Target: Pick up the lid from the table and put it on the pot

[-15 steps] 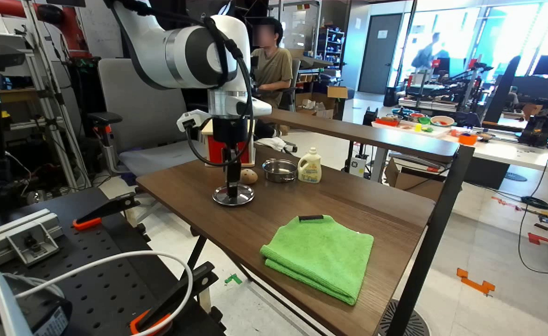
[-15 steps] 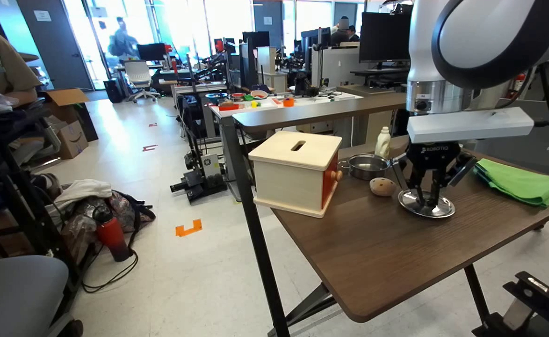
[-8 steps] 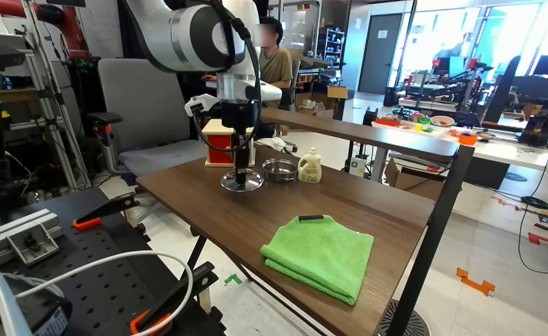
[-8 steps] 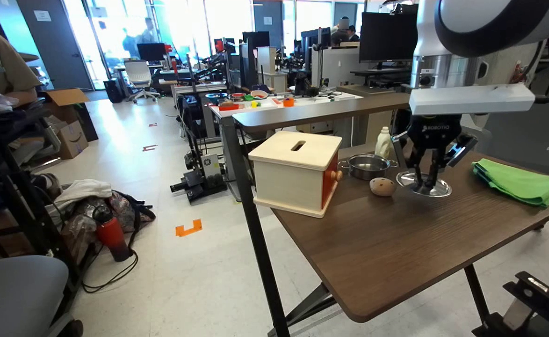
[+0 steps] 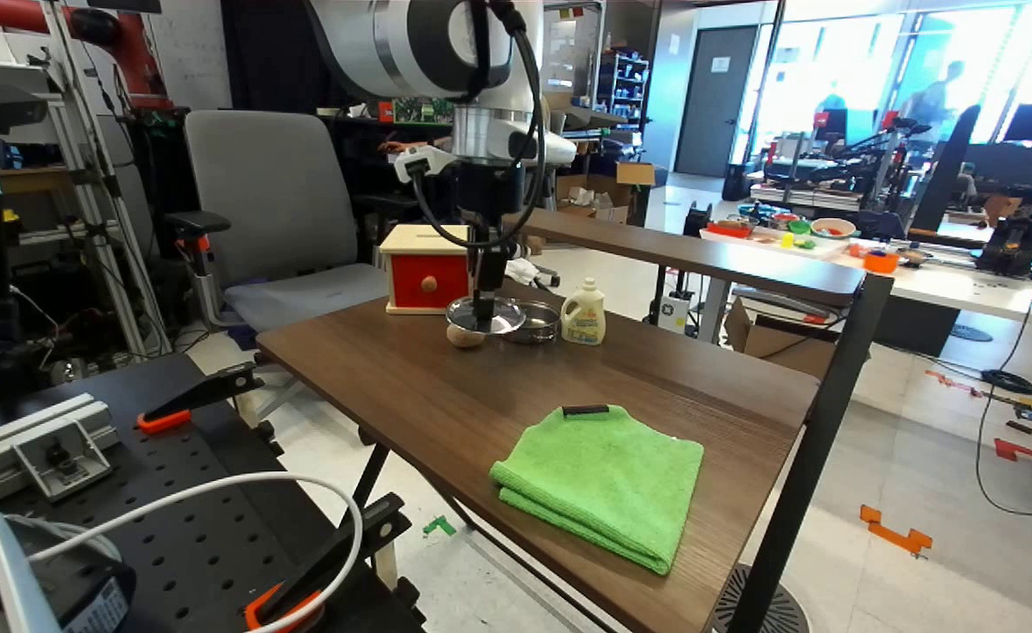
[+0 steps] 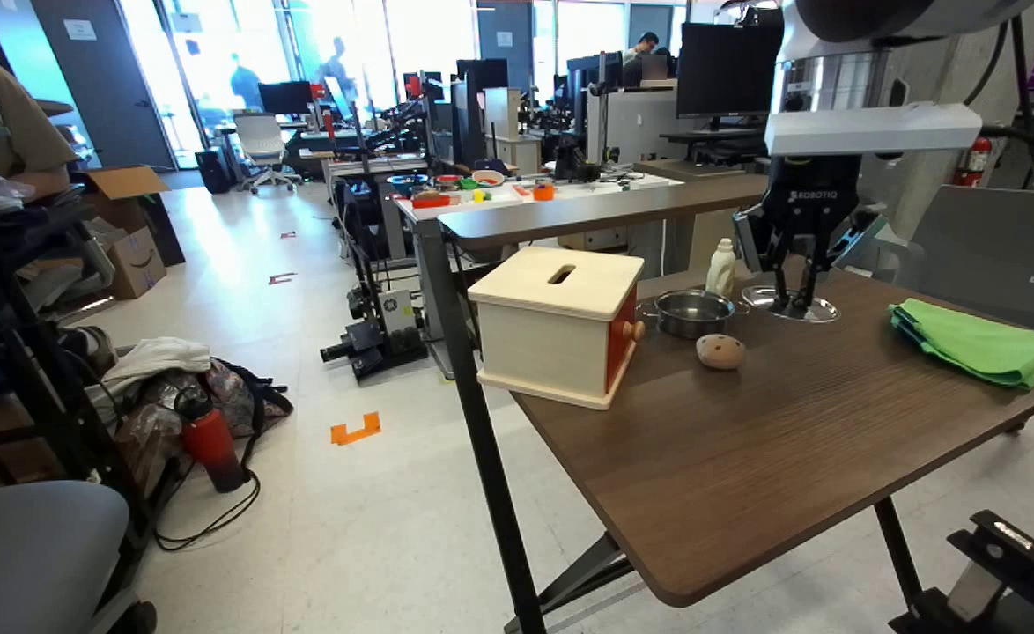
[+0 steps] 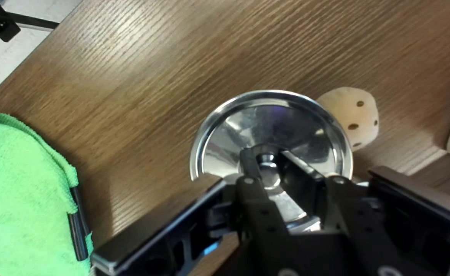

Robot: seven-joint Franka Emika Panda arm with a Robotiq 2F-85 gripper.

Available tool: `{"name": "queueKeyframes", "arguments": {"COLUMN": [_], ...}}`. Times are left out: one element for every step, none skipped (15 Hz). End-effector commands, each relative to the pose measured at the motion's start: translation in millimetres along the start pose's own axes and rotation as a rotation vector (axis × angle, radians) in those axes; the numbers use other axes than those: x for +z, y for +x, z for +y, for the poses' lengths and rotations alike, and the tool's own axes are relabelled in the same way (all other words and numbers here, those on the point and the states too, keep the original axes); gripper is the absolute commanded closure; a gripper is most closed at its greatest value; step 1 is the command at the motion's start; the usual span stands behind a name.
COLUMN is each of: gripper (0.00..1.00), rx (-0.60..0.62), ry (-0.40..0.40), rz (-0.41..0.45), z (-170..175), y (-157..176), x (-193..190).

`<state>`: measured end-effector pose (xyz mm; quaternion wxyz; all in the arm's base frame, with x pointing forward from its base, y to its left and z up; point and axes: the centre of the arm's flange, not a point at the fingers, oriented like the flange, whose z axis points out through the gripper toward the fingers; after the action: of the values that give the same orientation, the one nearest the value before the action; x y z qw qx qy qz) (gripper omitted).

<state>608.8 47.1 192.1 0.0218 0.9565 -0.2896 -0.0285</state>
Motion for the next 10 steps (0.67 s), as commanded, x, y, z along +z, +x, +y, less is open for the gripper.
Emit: {"name": "queueKeyframes", "arguments": {"gripper": [0.94, 0.94, 0.94, 0.94, 0.94, 0.94, 0.94, 0.94, 0.94, 0.94], "rx": [-0.01, -0.011, -0.013, -0.015, -0.017, -0.018, -0.019, -0.02, -0.021, -0.022], "ry": [0.004, 0.001, -0.004, -0.008, -0.013, -0.017, -0.019, -0.023, -0.024, -0.029], "rz": [-0.029, -0.03, -0.035, -0.036, -0.041, -0.043, -0.045, -0.047, -0.048, -0.051], "z": [-17.5, -22.0, -26.5, -31.8, -36.0, -41.1, -44.9, -49.9, -53.7, -59.1], "y": [26.2, 30.8, 34.6, 38.8, 42.2, 45.9, 49.2, 53.2, 56.5, 61.0], "x": [-6.5, -6.5, -6.0, -6.0, -4.9, -5.7, -4.8, -5.0, -4.9, -4.3]}}
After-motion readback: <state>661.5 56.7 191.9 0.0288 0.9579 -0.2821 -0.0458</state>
